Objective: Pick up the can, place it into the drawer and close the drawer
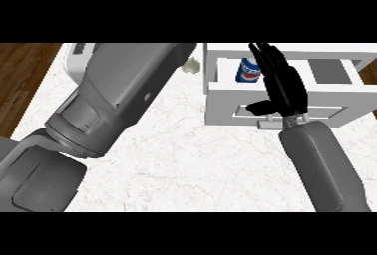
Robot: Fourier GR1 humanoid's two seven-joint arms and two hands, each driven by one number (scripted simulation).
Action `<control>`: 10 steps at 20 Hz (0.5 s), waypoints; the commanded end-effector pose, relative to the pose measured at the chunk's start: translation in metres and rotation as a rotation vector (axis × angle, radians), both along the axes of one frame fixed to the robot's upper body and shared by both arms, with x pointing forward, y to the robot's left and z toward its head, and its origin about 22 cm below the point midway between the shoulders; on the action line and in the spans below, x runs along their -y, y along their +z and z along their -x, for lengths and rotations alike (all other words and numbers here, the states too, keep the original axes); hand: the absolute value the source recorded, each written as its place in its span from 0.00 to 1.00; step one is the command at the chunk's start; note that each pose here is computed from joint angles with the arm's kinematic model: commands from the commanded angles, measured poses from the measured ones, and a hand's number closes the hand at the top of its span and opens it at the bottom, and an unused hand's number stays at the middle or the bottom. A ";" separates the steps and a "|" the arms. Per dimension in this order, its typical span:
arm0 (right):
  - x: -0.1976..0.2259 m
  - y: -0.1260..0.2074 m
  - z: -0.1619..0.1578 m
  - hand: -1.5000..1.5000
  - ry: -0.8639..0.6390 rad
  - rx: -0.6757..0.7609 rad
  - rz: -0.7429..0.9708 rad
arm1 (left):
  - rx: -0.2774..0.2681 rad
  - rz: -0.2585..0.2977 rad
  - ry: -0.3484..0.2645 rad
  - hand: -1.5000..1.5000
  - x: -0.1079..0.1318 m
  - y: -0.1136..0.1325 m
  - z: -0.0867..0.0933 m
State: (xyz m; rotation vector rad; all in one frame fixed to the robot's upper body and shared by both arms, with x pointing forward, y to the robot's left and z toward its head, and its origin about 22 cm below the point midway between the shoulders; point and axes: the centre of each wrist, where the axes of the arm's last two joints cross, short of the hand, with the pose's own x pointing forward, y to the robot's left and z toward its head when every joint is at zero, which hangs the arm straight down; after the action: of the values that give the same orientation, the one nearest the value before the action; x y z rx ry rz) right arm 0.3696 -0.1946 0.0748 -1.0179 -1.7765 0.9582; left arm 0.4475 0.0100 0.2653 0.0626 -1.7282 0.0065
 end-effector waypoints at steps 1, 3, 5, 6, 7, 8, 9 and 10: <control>-0.014 -0.028 -0.017 0.00 -0.043 0.033 0.038 | 0.001 -0.011 0.006 0.00 -0.008 0.005 -0.001; 0.005 -0.009 -0.035 0.00 -0.089 0.050 0.035 | 0.010 -0.011 0.027 0.00 -0.026 -0.009 -0.007; 0.000 -0.011 -0.042 0.00 -0.130 0.111 0.036 | -0.013 0.000 -0.003 0.00 -0.017 0.016 -0.001; -0.010 -0.008 -0.044 0.00 -0.137 0.116 0.014 | -0.014 -0.014 0.018 0.00 -0.037 0.005 -0.008; -0.015 -0.025 -0.041 0.00 -0.130 0.121 0.027 | -0.029 0.000 0.025 0.00 -0.039 -0.012 -0.008; -0.003 -0.020 -0.049 0.00 -0.146 0.124 0.044 | -0.012 -0.012 0.022 0.00 -0.038 -0.022 -0.007; -0.020 -0.011 -0.056 0.00 -0.155 0.141 0.049 | -0.035 -0.011 0.017 0.00 -0.047 0.007 -0.009; -0.015 0.007 -0.065 0.00 -0.160 0.158 0.035 | -0.025 0.006 0.027 0.00 -0.042 0.007 -0.007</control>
State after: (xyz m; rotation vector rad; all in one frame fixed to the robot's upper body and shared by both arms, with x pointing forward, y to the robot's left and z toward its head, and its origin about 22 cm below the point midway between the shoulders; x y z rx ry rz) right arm 0.4164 -0.1851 0.0650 -1.2144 -1.7684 0.8669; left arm 0.4542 0.0436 0.2652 0.0814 -1.7084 0.0162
